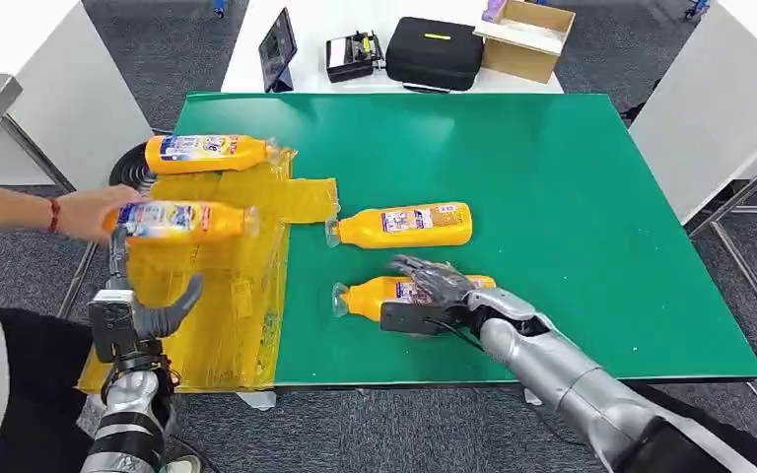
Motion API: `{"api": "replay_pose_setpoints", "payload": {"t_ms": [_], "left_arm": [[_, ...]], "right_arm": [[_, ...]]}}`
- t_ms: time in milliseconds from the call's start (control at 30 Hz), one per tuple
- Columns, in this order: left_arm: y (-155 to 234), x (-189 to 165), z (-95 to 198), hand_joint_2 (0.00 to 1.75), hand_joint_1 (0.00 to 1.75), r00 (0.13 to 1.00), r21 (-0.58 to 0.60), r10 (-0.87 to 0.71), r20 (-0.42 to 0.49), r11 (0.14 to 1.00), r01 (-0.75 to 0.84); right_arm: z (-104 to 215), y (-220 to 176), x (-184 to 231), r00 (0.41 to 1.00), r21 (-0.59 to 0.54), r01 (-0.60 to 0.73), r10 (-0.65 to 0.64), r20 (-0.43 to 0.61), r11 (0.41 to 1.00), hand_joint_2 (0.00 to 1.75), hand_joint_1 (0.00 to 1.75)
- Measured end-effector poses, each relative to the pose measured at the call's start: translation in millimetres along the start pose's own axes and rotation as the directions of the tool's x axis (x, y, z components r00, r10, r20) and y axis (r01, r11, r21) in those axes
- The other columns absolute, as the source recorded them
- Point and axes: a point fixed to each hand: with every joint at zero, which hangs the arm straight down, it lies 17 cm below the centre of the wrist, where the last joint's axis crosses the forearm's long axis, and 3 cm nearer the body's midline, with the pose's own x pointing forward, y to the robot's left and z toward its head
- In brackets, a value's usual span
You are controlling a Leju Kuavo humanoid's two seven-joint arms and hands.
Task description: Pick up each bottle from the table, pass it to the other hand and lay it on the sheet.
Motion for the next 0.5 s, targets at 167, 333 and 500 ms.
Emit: {"api": "replay_pose_setpoints", "payload": {"t_ms": [167,333,500], "left_arm": [[-1.1,-3.4,1.8,1.75,0.00,1.000,-0.002,0.000,-0.010,1.000,0.000],[-1.6,-5.0,2.9,1.75,0.00,1.000,-0.005,0.003,-0.016,1.000,-0.003],[-2.5,-7.4,3.9,1.75,0.00,1.000,-0.008,0.003,-0.025,1.000,-0.003]], "right_arm": [[6.5,2.1,-14.4,0.999,0.006,-0.011,0.011,-0.036,1.000,1.75,0.00],[15.0,3.6,-28.3,0.997,0.012,-0.027,0.028,-0.069,1.000,1.75,0.00],[18.9,5.5,-34.6,0.995,0.018,-0.044,0.046,-0.084,0.999,1.75,0.00]]}}
